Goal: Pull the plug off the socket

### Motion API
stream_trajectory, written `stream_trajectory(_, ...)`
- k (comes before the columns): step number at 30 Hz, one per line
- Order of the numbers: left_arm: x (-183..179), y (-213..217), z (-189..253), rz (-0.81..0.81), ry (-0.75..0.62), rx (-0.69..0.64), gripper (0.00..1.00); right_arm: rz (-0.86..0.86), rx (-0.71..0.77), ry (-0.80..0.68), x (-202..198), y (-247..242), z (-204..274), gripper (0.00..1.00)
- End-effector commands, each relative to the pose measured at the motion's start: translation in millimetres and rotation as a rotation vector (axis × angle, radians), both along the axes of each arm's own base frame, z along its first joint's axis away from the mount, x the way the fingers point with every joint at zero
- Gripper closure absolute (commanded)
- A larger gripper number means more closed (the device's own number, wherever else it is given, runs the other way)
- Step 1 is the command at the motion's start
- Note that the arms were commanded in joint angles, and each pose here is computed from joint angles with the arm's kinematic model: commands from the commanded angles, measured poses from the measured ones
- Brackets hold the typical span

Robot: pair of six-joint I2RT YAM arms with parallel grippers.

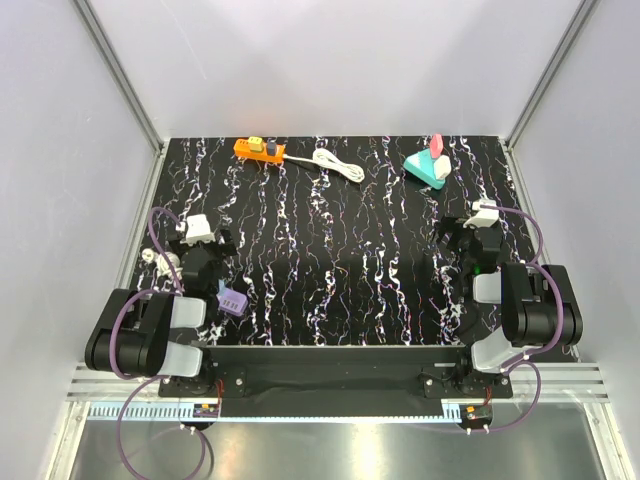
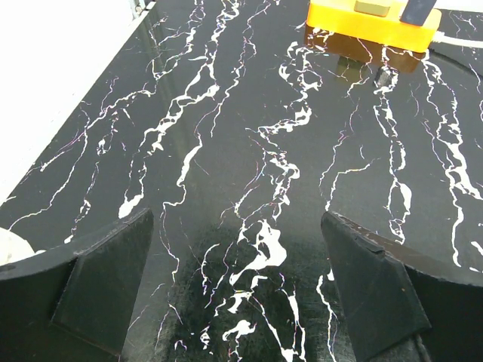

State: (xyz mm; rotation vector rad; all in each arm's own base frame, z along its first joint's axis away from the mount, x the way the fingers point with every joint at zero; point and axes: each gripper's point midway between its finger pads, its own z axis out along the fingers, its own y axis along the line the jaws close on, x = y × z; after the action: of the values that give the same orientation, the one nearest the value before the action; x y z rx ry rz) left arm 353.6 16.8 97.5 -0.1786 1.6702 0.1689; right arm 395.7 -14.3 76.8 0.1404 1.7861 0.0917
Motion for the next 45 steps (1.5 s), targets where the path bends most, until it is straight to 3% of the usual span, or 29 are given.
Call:
stream_trajectory(1, 9, 8, 33, 0.046, -0.114, 0.009, 0.01, -0.025, -0.051, -0.071, 11, -8, 22, 0.0)
stream_trajectory(7, 2, 8, 64, 0.038, -0.129, 0.011, 0.01, -0.032, -0.051, -0.076, 11, -9, 23, 0.0)
stream_trajectory(8, -2, 8, 86, 0.037, -0.172, 0.005, 0.01, -0.04, -0.051, -0.083, 11, -10, 26, 0.0)
stream_trajectory(12, -12, 15, 127, 0.123, -0.176, -0.145, 0.01, -0.023, -0.082, -0.091, 18, 3, 55, 0.01)
stream_trajectory(13, -17, 26, 133, 0.2, -0.169, -0.186, 0.01, -0.072, -0.077, 0.028, 10, -1, 40, 0.0)
stream_trajectory(15, -27, 32, 143, 0.296, -0.097, -0.301, 0.01, -0.058, 0.004, 0.017, 21, 15, 79, 0.0)
stream_trajectory(16, -32, 35, 144, 0.33, -0.069, -0.315, 0.01, -0.042, 0.072, 0.119, 11, 26, 68, 0.0)
stream_trajectory(17, -35, 34, 145, 0.334, -0.041, -0.325, 0.01, -0.017, 0.126, 0.112, 9, 35, 80, 0.0)
stream_trajectory(21, -56, 29, 155, 0.325, 0.004, -0.389, 0.01, 0.207, 0.272, 0.082, -14, 81, 106, 0.0)
stream_trajectory(24, -73, 11, 164, 0.207, -0.01, -0.439, 0.01, 0.346, 0.415, 0.004, -29, 109, 130, 0.0)
stream_trajectory(28, -100, 2, 169, 0.142, -0.097, -0.527, 0.01, 0.709, 0.525, 0.073, -51, 178, 139, 0.01)
stream_trajectory(33, -118, -12, 176, 0.048, -0.096, -0.559, 0.01, 0.937, 0.434, 0.132, -90, 266, 122, 0.0)
stream_trajectory(40, -125, -24, 161, 0.019, 0.104, -0.535, 0.01, 1.139, 0.222, 0.161, -140, 375, 87, 0.04)
stream_trajectory(44, -128, -33, 143, 0.024, 0.222, -0.577, 0.01, 1.19, 0.08, 0.226, -158, 435, 39, 0.0)
stream_trajectory(45, -128, -35, 142, 0.018, 0.23, -0.586, 0.01, 1.214, 0.066, 0.193, -158, 453, 46, 0.0)
